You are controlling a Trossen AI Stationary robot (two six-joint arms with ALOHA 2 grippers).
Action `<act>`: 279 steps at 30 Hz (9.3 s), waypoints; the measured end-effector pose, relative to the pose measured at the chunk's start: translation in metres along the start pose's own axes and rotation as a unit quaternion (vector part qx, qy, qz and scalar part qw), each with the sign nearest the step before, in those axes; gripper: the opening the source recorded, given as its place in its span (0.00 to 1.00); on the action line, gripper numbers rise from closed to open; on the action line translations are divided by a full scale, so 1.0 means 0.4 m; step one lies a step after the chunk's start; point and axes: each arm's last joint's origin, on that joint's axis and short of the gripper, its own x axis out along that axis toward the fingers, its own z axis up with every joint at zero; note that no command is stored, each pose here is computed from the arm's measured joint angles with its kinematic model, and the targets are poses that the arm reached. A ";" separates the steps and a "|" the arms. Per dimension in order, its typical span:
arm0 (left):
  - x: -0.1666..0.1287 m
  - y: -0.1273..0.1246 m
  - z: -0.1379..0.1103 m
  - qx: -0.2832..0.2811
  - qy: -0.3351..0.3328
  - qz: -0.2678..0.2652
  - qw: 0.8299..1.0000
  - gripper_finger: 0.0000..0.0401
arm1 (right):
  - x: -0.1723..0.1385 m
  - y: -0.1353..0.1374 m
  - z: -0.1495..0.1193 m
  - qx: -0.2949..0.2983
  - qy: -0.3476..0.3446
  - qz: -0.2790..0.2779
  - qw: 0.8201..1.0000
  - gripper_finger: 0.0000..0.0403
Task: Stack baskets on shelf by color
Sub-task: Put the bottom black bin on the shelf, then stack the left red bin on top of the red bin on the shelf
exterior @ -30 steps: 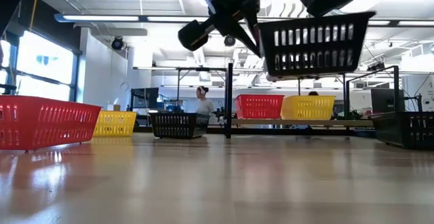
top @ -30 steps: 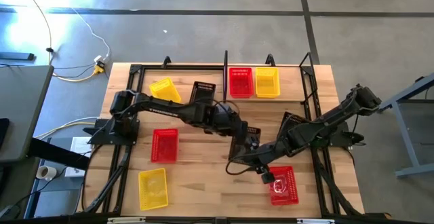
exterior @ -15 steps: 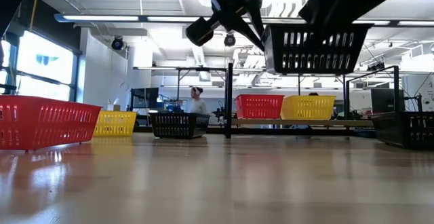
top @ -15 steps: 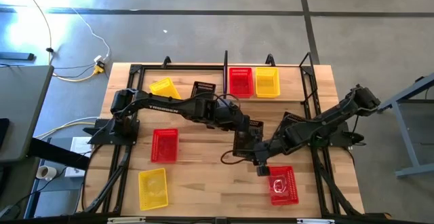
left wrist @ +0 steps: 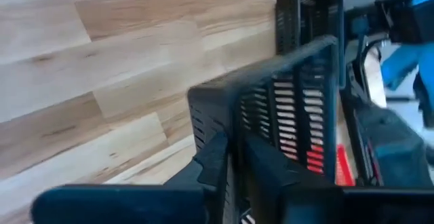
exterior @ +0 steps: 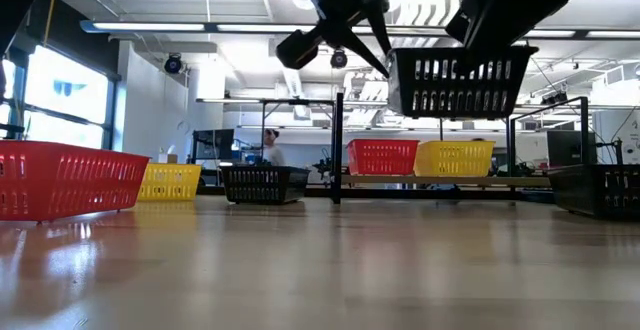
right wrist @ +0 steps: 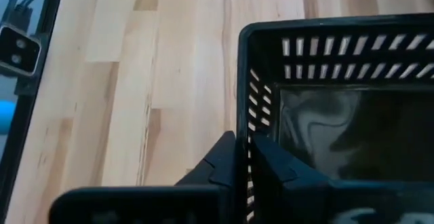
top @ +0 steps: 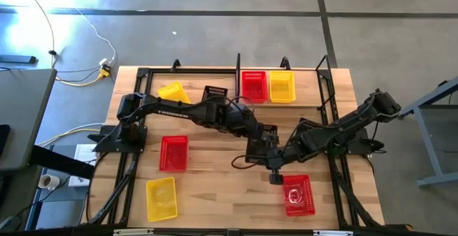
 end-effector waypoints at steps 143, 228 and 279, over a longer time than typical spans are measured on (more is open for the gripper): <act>-0.180 0.112 0.315 0.289 0.022 -0.139 0.947 0.28 | -0.274 -0.419 -0.326 -0.114 0.217 -0.256 0.935 0.00; -0.184 0.082 0.312 0.291 -0.008 -0.174 0.941 0.28 | -0.232 -0.482 -0.319 0.116 0.295 -0.288 0.903 0.23; -0.393 0.250 -0.019 0.391 0.149 0.075 0.905 0.28 | -0.213 -0.166 -0.119 0.390 0.028 0.040 0.919 0.23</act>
